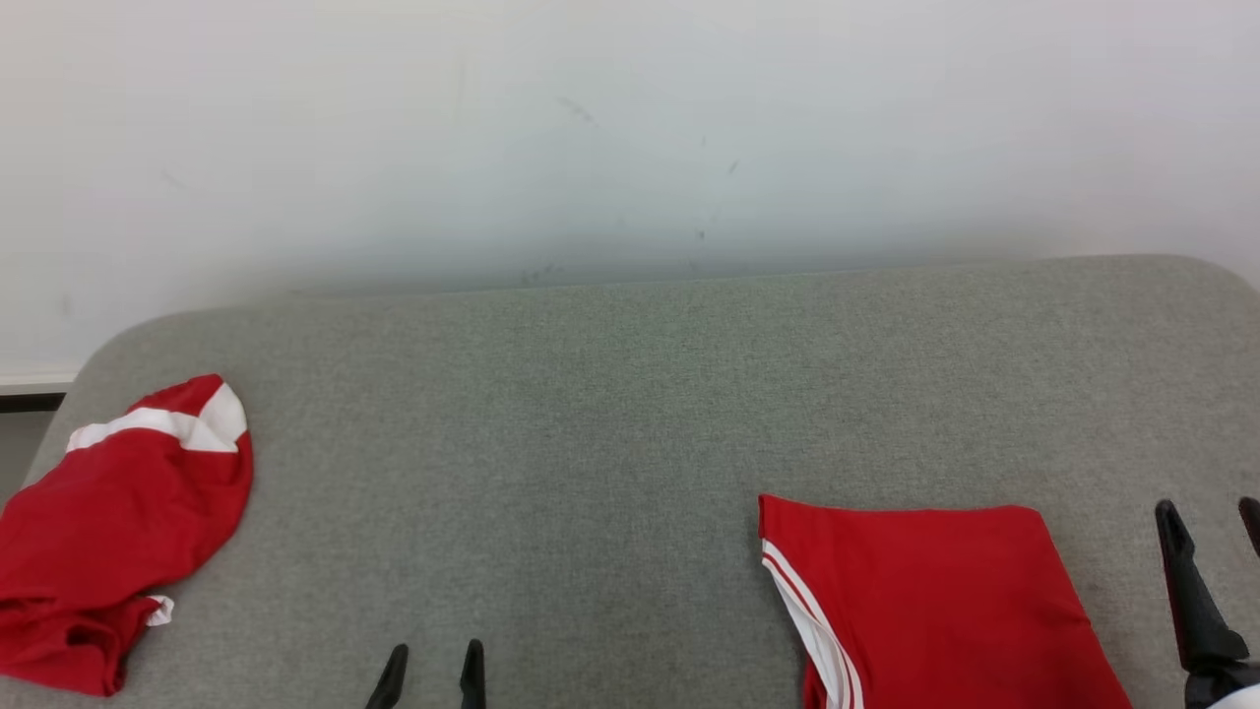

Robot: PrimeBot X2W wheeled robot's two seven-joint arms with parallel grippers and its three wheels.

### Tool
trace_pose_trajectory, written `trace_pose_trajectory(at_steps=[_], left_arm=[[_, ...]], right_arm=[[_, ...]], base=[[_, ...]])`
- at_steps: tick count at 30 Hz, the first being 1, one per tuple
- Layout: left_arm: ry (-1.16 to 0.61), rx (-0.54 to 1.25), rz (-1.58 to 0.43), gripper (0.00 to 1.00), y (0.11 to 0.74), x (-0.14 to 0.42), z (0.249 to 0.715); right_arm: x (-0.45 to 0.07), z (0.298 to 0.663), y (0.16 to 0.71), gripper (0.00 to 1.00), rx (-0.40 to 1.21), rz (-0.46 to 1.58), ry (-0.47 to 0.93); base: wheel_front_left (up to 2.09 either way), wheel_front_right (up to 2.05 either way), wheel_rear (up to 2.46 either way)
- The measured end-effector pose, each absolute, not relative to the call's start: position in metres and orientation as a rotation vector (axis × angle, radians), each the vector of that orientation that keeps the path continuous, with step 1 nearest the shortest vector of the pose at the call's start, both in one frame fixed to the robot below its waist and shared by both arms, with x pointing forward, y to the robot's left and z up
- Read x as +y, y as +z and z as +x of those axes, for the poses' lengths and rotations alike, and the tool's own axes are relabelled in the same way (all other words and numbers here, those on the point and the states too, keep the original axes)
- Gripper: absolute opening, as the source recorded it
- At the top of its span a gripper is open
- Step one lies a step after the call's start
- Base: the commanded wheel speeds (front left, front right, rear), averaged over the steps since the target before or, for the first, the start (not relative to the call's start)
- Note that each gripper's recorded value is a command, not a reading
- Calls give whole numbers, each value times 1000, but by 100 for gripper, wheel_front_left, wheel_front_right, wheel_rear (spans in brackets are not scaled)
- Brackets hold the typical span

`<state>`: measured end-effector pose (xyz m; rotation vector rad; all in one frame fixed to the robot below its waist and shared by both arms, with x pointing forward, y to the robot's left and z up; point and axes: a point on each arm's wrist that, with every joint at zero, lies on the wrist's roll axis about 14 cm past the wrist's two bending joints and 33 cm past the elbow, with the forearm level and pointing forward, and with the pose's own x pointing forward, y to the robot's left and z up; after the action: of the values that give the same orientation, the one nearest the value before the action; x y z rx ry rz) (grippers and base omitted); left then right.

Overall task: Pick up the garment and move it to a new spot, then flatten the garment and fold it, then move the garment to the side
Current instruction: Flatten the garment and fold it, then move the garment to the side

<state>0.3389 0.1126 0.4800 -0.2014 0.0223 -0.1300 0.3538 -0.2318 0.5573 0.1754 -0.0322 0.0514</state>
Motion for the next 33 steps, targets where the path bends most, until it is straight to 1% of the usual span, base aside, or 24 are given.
trace_pose_trajectory(at_steps=[6,8,13,16,20,24,31,33], left_arm=[[-119,13,-196,100,482,117,337],[-112,2,-187,100,485,120,336],[-89,-15,-169,100,489,129,332],[-74,-21,-163,100,490,135,328],[-60,-20,-150,100,489,141,322],[-57,-19,-148,100,488,142,320],[-56,-11,-149,100,486,142,320],[-57,-7,-149,100,485,142,321]], right_arm=[[-258,345,524,100,11,73,-16],[-261,343,515,100,7,23,-18],[-258,335,496,100,-8,-9,-9],[-249,332,488,100,5,1,11],[-242,329,497,100,-35,29,16],[-236,321,487,100,-6,50,22],[-233,322,484,100,3,114,27],[-234,324,478,100,26,138,36]], base=[[0,0,0],[0,0,0],[0,0,0],[0,0,0],[0,0,0],[0,0,0],[0,0,0],[0,0,0]])
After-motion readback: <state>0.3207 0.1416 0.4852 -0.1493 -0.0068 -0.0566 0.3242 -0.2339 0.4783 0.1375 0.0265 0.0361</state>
